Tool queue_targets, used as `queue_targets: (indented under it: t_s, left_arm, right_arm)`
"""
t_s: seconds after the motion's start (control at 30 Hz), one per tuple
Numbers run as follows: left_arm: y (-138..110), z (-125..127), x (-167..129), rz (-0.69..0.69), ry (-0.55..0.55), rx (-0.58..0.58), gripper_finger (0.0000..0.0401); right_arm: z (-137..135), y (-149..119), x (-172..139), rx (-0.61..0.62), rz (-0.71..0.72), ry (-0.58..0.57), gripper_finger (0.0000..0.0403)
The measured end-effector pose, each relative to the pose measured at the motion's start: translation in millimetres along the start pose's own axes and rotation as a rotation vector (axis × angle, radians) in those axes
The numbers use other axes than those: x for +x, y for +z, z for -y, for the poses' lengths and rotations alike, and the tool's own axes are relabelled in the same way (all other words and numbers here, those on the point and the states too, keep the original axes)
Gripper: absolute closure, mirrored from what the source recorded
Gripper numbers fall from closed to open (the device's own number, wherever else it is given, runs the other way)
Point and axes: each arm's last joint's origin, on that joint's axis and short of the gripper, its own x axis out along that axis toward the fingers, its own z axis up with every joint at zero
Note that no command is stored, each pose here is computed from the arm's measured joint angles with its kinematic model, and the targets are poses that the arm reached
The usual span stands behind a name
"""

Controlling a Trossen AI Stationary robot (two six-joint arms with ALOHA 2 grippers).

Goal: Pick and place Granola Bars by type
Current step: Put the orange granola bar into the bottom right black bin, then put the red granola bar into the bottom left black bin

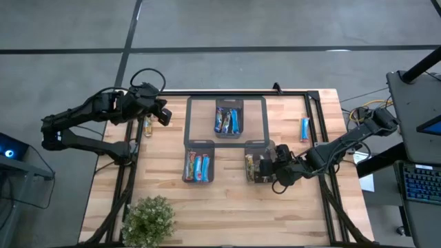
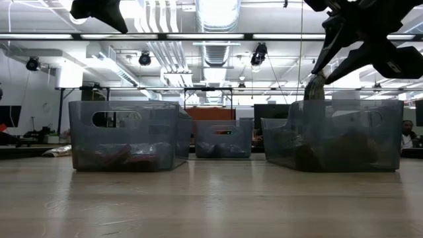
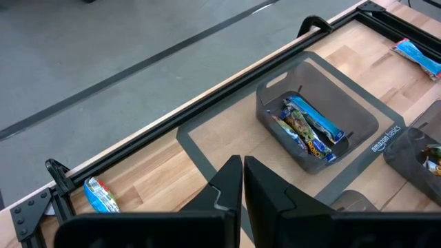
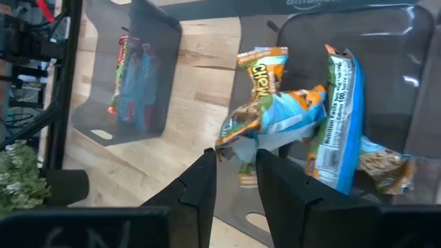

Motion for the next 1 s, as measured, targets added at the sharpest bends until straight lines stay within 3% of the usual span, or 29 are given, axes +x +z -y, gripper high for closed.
queue_targets:
  t_s: [0.3, 0.6, 0.8, 1.0]
  left_arm:
    - [0.0, 0.0, 0.0, 0.0, 0.0, 0.0, 0.0401]
    - [0.0, 0.0, 0.0, 0.0, 0.0, 0.0, 0.0401]
    - [0.0, 0.0, 0.0, 0.0, 0.0, 0.0, 0.0401]
    - [0.0, 0.0, 0.0, 0.0, 0.0, 0.0, 0.0401]
  right_arm:
    - [0.9, 0.1, 0.0, 0.008, -0.001, -0.009, 0.0261]
    - [0.7, 0.0, 0.0, -0.008, -0.001, -0.007, 0.0248]
    - [0.0, 0.3, -0.3, -0.028, 0.004, -0.003, 0.0275]
    - [-3.4, 0.4, -2.1, -0.064, 0.004, 0.009, 0.0342]
